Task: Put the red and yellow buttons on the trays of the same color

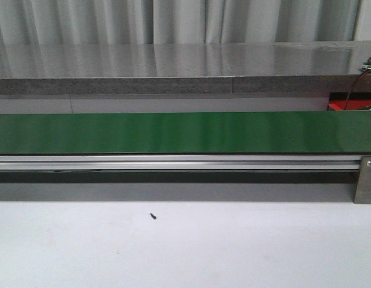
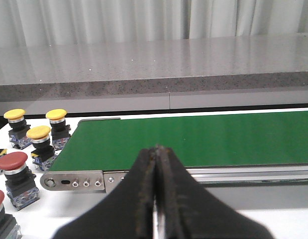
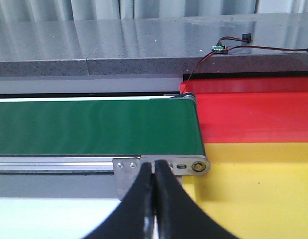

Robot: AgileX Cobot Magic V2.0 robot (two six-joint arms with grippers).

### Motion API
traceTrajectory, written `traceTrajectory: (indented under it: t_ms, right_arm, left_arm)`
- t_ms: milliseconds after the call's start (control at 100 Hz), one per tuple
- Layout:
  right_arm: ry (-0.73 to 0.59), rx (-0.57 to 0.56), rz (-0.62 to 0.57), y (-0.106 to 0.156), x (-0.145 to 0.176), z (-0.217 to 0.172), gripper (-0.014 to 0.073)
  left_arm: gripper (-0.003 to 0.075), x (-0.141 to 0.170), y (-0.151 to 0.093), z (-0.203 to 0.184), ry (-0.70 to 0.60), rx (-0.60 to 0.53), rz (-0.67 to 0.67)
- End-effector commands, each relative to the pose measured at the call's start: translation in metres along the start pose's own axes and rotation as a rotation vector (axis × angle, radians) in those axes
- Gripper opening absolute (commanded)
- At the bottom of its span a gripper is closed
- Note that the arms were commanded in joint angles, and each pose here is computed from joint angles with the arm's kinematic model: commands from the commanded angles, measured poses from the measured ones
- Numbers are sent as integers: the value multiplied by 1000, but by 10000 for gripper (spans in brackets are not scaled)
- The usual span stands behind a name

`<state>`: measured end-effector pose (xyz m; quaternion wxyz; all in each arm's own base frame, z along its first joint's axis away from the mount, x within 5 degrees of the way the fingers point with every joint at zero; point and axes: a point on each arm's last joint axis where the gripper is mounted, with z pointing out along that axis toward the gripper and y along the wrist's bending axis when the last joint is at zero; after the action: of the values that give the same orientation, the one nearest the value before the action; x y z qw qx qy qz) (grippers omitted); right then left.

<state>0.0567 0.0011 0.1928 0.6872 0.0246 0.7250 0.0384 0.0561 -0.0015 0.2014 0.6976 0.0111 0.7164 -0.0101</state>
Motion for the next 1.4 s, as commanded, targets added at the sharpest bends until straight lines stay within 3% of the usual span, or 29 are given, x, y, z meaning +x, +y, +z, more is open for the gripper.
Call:
traceTrajectory:
  t_ms: [0,330,580,1040,1390]
  right_arm:
    - [-120,-14,-11,2,-15,-3,-68]
    - [-120,-14,-11,2,-15,-3,-68]
    - [-120,-14,-11,2,-15,-3,-68]
    - [-120,-14,-11,2,-15,-3,-68]
    - [-120,-14,-11,2,-15,-3,-68]
  left_arm:
    - [-20,5,-1,-1,-80,10,-20]
    - [-20,-2,-1,-2,-118,12,-20]
    - [-20,-50,-1,-10,-201,11,-21]
    - [-20,-141,3,31,354,-32,1]
    - [-20,-141,0,71,533,-14,-42]
